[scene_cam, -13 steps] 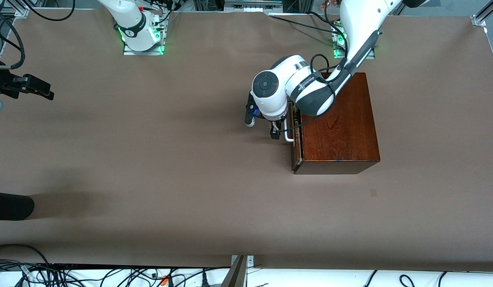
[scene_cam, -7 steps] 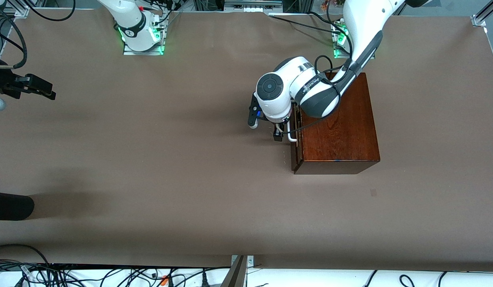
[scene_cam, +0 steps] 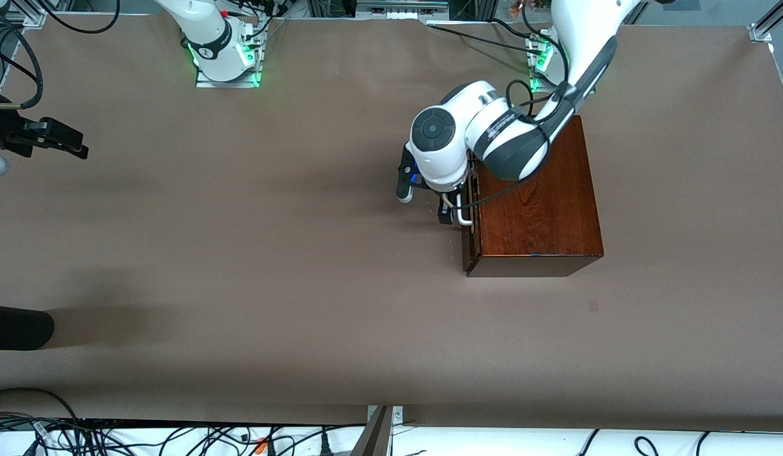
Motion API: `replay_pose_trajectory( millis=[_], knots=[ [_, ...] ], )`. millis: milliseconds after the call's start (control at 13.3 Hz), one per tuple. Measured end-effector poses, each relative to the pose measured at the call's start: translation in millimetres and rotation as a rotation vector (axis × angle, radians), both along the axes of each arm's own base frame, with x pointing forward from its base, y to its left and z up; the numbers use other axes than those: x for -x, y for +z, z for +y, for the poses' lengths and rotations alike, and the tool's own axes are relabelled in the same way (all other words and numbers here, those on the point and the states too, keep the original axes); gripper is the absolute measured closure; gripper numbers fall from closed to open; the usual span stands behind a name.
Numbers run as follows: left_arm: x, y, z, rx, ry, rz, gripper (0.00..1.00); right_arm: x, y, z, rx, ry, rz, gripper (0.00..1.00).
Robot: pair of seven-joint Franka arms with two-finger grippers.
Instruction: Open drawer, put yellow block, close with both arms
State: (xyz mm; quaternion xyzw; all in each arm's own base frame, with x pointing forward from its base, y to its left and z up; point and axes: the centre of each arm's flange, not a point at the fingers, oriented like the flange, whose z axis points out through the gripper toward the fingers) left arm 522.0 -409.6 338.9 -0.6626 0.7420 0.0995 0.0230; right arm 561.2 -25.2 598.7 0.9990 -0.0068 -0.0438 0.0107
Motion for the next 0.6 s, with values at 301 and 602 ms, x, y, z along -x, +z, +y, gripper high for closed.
replay_pose_trajectory(
  millis=[301, 602],
  knots=[
    [-13, 61, 23, -0.038, 0.214, 0.003, 0.00, 0, 0, 0, 0.000, 0.001, -0.001, 0.00],
    [-52, 142, 84, -0.042, 0.500, -0.043, 0.00, 0, 0, 1, 0.000, 0.001, -0.002, 0.00]
  ],
)
